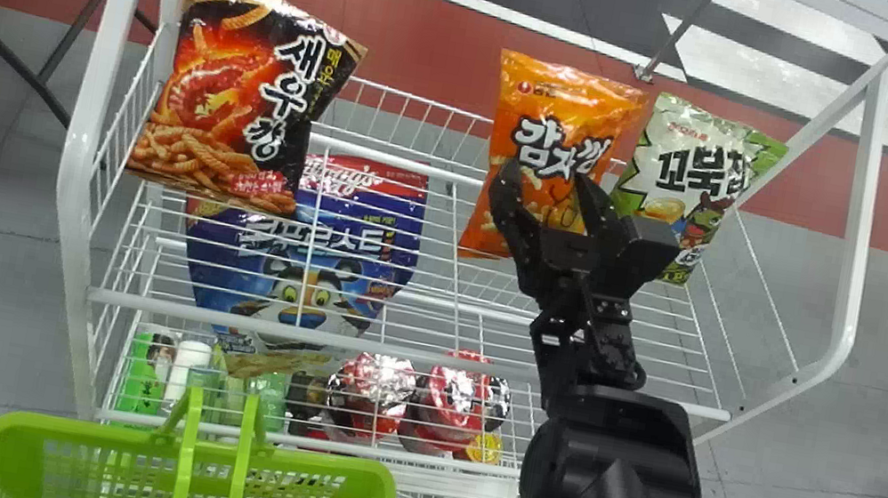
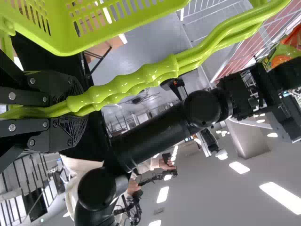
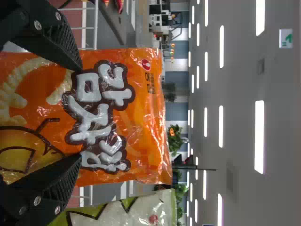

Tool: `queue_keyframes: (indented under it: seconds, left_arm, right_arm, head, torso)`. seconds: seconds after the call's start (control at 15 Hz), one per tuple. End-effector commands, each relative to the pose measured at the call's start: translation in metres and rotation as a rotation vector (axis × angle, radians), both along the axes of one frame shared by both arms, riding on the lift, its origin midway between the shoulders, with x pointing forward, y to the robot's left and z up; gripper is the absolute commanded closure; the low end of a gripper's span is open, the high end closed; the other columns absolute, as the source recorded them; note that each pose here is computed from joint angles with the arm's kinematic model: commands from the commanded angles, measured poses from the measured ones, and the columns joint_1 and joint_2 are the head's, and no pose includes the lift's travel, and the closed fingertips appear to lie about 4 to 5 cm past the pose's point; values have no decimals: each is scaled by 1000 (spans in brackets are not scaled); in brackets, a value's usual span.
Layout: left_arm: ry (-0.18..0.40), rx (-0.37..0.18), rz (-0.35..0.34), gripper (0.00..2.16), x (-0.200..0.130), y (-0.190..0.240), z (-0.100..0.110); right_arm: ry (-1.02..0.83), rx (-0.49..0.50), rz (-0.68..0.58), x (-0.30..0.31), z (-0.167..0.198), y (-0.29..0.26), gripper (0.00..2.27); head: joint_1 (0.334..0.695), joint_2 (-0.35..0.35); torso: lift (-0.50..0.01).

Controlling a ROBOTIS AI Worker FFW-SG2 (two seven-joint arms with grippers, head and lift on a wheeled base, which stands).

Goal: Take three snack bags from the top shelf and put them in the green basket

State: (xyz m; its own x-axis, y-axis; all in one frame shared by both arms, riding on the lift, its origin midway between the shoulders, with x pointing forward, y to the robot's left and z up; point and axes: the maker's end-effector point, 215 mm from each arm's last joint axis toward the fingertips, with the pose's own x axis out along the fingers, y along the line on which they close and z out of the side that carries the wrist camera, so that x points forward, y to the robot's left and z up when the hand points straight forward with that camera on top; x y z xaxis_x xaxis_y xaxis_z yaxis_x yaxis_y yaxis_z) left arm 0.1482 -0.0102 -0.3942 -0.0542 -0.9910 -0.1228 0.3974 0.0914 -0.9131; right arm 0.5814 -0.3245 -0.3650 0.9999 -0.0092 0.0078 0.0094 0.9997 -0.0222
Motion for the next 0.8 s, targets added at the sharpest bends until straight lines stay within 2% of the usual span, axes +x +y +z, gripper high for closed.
queue_keyframes:
  seconds: [0.0, 0.13, 0.2, 0.6, 0.73]
  left_arm:
    - [0, 2, 2, 1895, 2, 1, -1]
    - [0, 3, 2, 1895, 2, 0, -1]
    - [1, 3, 3, 1895, 2, 0, -2]
    - [-1, 0, -1, 1895, -1, -1, 0]
    - [-1, -2, -3, 1895, -3, -2, 1]
  right_arm:
    - [32, 6, 27, 1, -9, 3, 1929]
    - [50, 14, 75, -6, -14, 12, 2159]
    - [31, 9, 80, -10, -4, 15, 2243]
    - [-56, -12, 111, -68, 52, 31, 2243]
    - [-27, -10, 134, -95, 67, 34, 2243]
  head:
    - [695, -350]
    - [695, -350]
    - [695, -350]
    - [695, -350]
    - [695, -350]
  torso:
    - [-36]
    - [-36]
    - [-36]
    - [-36]
    - [-36]
